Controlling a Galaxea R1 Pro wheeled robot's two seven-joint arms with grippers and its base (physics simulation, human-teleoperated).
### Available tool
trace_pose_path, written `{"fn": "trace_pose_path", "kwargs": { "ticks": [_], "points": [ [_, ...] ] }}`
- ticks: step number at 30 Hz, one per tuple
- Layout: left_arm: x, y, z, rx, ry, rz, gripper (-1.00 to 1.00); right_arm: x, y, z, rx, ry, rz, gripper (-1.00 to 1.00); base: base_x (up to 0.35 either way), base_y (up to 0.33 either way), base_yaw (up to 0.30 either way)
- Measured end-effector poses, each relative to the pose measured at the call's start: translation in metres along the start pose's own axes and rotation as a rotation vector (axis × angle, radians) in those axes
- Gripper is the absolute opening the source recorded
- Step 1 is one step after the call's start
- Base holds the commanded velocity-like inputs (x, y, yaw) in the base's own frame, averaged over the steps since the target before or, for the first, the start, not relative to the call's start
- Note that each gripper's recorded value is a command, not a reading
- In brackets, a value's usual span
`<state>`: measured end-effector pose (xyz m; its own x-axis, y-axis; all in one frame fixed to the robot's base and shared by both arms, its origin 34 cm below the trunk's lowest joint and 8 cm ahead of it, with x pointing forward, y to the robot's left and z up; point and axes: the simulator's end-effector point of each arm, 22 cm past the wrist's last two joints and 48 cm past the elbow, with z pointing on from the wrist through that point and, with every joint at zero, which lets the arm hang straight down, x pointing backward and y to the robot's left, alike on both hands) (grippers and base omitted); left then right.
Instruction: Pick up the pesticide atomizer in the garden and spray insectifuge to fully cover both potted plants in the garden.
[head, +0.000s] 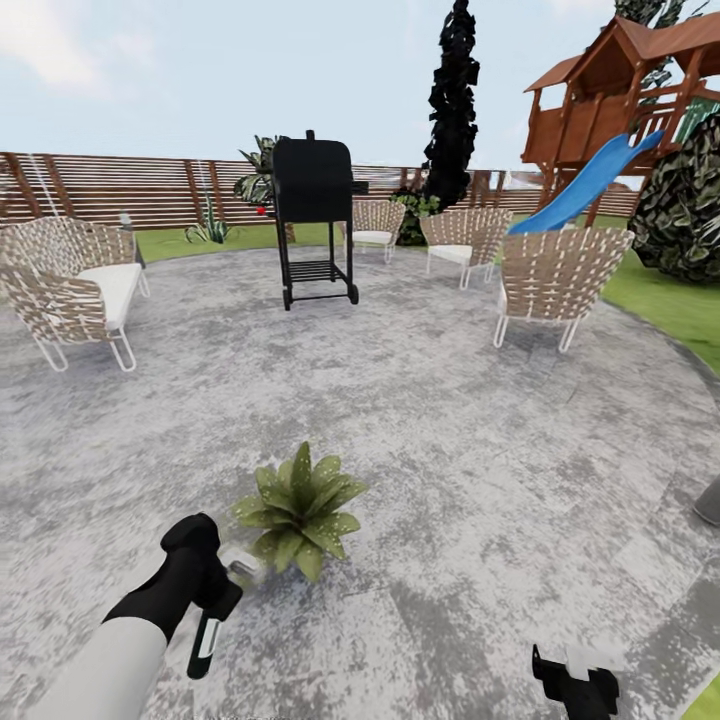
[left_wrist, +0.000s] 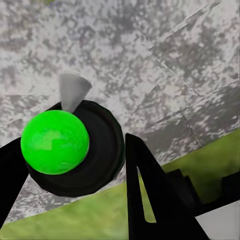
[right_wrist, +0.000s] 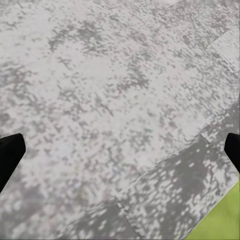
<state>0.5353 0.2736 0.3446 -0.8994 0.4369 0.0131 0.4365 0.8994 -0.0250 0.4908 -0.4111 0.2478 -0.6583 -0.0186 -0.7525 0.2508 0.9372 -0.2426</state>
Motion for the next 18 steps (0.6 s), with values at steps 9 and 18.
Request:
{"fn": "trace_pose_path", "kwargs": {
  "ticks": [9,18],
  "points": [
    [-0.0010,-0.0050,0.0017,0.007,0.000,0.005,-1.00,0.0000,0.0002,-0.0001,0.000,0.000,0.000,1.00,0.000,-0.127,0.101],
    [0.0015,-0.0015,0.0021,0.004,0.004,0.000,-1.00,-0.0001,0.0003,-0.0001,0.000,-0.001,0.000,1.00,0.000,-0.304,0.001]
  ]
}}
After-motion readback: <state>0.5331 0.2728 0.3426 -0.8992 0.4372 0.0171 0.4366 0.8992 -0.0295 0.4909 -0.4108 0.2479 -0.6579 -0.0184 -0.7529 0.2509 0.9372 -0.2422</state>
